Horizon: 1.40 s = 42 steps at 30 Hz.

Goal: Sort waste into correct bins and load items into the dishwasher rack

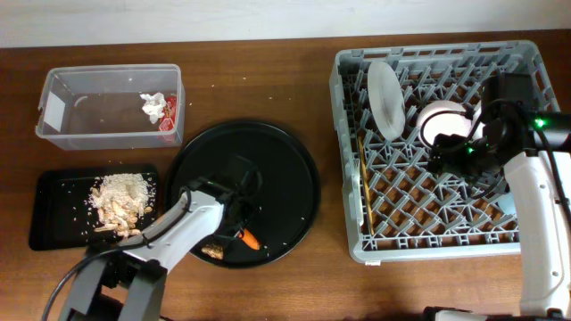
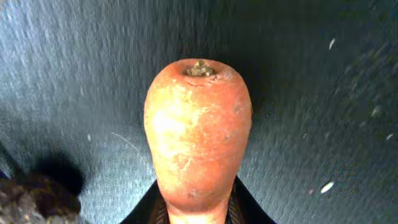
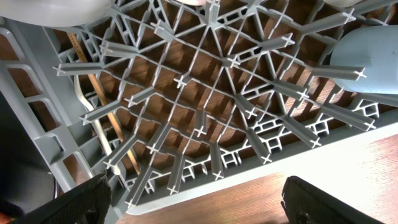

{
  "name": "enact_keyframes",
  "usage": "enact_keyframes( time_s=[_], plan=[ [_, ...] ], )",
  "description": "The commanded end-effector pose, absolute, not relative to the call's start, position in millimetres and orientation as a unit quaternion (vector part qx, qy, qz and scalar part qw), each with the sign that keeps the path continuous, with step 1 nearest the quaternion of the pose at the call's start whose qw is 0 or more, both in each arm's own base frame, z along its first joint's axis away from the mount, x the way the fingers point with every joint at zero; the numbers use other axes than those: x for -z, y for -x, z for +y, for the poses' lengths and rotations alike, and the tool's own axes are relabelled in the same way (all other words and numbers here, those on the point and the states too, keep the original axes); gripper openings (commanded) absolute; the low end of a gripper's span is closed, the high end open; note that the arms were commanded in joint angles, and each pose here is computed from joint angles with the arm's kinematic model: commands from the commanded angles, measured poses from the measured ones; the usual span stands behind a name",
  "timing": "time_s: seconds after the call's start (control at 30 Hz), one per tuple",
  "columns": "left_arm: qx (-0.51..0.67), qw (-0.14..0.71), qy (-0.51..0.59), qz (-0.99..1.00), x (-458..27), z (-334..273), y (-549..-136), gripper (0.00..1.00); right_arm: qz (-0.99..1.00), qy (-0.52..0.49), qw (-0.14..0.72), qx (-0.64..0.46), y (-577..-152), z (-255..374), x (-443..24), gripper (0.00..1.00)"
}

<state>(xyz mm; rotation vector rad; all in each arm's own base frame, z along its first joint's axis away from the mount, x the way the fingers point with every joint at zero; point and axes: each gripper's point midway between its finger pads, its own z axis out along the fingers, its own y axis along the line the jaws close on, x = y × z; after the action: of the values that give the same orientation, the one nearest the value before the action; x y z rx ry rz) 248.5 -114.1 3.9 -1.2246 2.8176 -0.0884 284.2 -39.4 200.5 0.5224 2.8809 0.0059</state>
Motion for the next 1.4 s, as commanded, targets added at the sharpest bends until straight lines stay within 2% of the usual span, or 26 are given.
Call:
enact_keyframes(
  time_s=[0.0, 0.1, 0.17, 0.33, 0.5, 0.57, 0.6, 0.67, 0.73, 0.77, 0.83, 0.9, 0.97, 1.03, 1.1, 1.13, 1.17, 1.27, 1.37],
  plan=[
    [0.036, 0.082, 0.317, 0.944, -45.0, -91.7, -289.7, 0.09, 0.979, -0.176, 0.105, -0.002, -283.5, -40.0, -199.5, 0.91],
    [0.027, 0.148, 0.340, 0.928, -113.6, -22.5, -318.0, 0.09, 0.979, -0.176, 0.105, -0.002, -283.6, -40.1, -199.5, 0.91],
    [-0.003, 0.173, 0.434, 0.884, -131.2, 60.2, -308.3, 0.10, 0.979, -0.175, 0.105, -0.002, -283.8, -40.1, -199.6, 0.91],
    [-0.059, 0.145, 0.586, 0.795, -101.9, 177.1, -275.1, 0.11, 0.979, -0.175, 0.105, -0.002, -283.8, -40.1, -199.6, 0.91],
    [-0.070, 0.096, 0.617, 0.778, -46.0, 206.7, -274.4, 0.12, 0.979, -0.176, 0.105, -0.002, -283.8, -40.1, -199.6, 0.91],
    [-0.071, 0.082, 0.617, 0.779, -33.8, 206.4, -273.8, 0.22, 0.979, -0.176, 0.106, -0.002, -283.9, -40.1, -199.6, 0.91],
    [-0.073, 0.080, 0.617, 0.780, -31.7, 207.0, -273.7, 0.23, 0.979, -0.175, 0.106, -0.002, -283.9, -40.1, -199.6, 0.91],
    [-0.075, 0.070, 0.617, 0.781, -25.7, 205.8, -271.4, 0.24, 0.979, -0.175, 0.105, -0.002, -283.8, -40.1, -199.6, 0.91],
    [-0.077, 0.052, 0.616, 0.783, -17.4, 202.4, -266.7, 0.31, 0.979, -0.175, 0.105, -0.002, -283.8, -40.1, -199.6, 0.91],
    [-0.077, 0.049, 0.615, 0.783, -16.6, 201.5, -265.3, 0.31, 0.979, -0.175, 0.105, -0.002, -283.8, -40.1, -199.6, 0.91],
    [-0.077, 0.045, 0.610, 0.788, -16.5, 200.5, -264.0, 0.52, 0.979, -0.175, 0.105, -0.002, -283.7, -40.1, -199.6, 0.91],
    [-0.067, 0.032, 0.608, 0.791, -29.7, 196.5, -265.1, 0.57, 0.979, -0.175, 0.105, -0.002, -283.7, -40.1, -199.6, 0.91],
    [-0.026, 0.048, 0.582, 0.811, -62.0, 188.8, -284.3, 0.59, 0.979, -0.175, 0.105, -0.002, -283.8, -40.1, -199.6, 0.91],
    [0.020, 0.092, 0.524, 0.846, -100.5, 158.6, -309.7, 0.61, 0.979, -0.175, 0.105, -0.002, -283.8, -40.1, -199.6, 0.91],
    [0.032, 0.081, 0.463, 0.882, -114.6, 110.5, -312.3, 0.63, 0.979, -0.175, 0.105, -0.002, -283.8, -40.1, -199.6, 0.91],
    [0.038, 0.030, 0.413, 0.909, -111.9, 64.8, -300.5, 0.76, 0.979, -0.175, 0.105, -0.002, -283.8, -40.1, -199.6, 0.91],
    [0.044, -0.015, 0.354, 0.934, -105.4, 17.4, -288.2, 0.95, 0.979, -0.175, 0.105, -0.002, -283.8, -40.1, -199.6, 0.91],
    [0.080, -0.090, 0.274, 0.954, -81.2, -71.7, -253.3, 0.97, 0.979, -0.175, 0.105, -0.002, -283.7, -40.0, -199.6, 0.91],
    [0.053, -0.123, 0.261, 0.956, -45.4, -106.7, -215.1, 0.96, 0.979, -0.176, 0.103, -0.002, -282.8, -39.9, -199.4, 0.91]
  ],
)
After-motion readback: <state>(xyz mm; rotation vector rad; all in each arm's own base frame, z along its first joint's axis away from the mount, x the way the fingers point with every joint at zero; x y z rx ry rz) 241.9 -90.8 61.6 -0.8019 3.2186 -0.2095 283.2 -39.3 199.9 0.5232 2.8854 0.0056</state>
